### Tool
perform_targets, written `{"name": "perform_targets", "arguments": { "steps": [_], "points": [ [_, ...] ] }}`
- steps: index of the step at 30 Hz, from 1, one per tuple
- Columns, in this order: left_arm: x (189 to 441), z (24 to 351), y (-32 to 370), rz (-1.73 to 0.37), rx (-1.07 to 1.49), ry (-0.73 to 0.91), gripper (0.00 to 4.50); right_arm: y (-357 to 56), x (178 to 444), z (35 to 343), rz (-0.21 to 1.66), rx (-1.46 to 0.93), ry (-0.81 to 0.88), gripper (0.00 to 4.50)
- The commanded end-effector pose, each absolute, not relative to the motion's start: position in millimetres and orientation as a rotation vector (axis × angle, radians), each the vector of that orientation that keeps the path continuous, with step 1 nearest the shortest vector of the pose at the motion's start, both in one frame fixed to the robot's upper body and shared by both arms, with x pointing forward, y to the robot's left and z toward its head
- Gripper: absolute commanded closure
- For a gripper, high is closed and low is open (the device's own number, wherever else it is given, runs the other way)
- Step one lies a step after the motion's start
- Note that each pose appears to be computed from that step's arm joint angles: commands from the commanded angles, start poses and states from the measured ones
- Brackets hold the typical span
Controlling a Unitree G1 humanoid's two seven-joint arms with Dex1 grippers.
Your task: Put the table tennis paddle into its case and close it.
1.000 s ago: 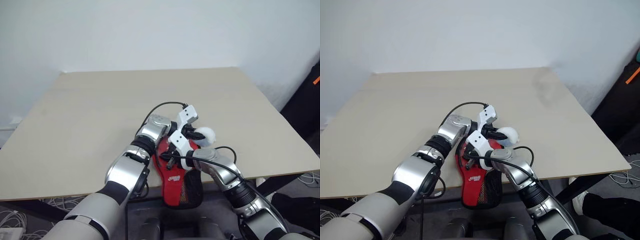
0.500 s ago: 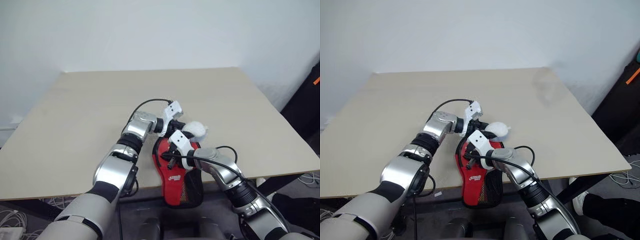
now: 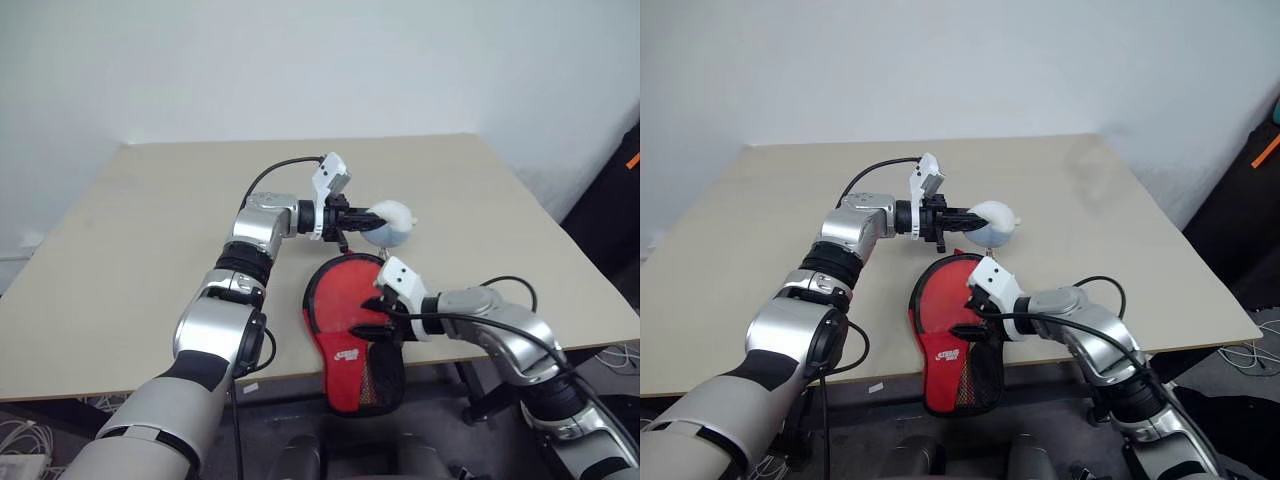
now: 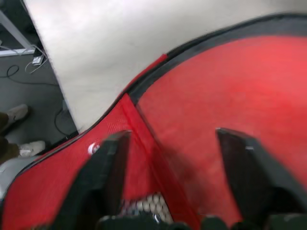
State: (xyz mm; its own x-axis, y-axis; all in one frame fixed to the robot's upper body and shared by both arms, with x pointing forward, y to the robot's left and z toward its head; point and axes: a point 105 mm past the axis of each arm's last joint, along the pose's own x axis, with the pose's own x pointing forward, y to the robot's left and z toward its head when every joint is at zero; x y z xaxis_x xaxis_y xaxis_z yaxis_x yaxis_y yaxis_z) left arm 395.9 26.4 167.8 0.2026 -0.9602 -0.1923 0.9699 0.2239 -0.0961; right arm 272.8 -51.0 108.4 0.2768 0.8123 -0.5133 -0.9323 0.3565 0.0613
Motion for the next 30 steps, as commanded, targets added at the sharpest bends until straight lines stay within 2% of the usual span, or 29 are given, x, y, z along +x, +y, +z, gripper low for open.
{"name": "perform_targets", "arguments": {
  "steps": [1,9,12,21,27,30],
  "points": [
    [387.0,173.2,16.8,-1.404,0.054,0.201,4.50,-59.0,282.9,139.2,1.192,-0.316,0.414,0.03],
    [378.6,148.9,6.8,-1.404,0.082,0.257,4.50,-62.6,299.0,145.6,1.150,-0.335,0.386,0.03],
    [380.7,145.6,6.9,-1.378,0.090,0.264,3.63,-60.3,297.2,142.7,1.154,-0.332,0.388,0.00],
    [381.8,150.6,10.6,-1.360,0.098,0.237,0.65,-68.7,288.2,150.2,1.188,-0.353,0.383,0.00],
    [384.4,166.2,17.6,-1.344,0.076,0.198,0.65,-80.9,287.7,159.1,1.196,-0.395,0.369,0.00],
    [381.7,168.2,25.5,-1.335,0.090,0.175,0.65,-96.4,302.2,159.0,1.128,-0.420,0.377,0.00]
  ]
}}
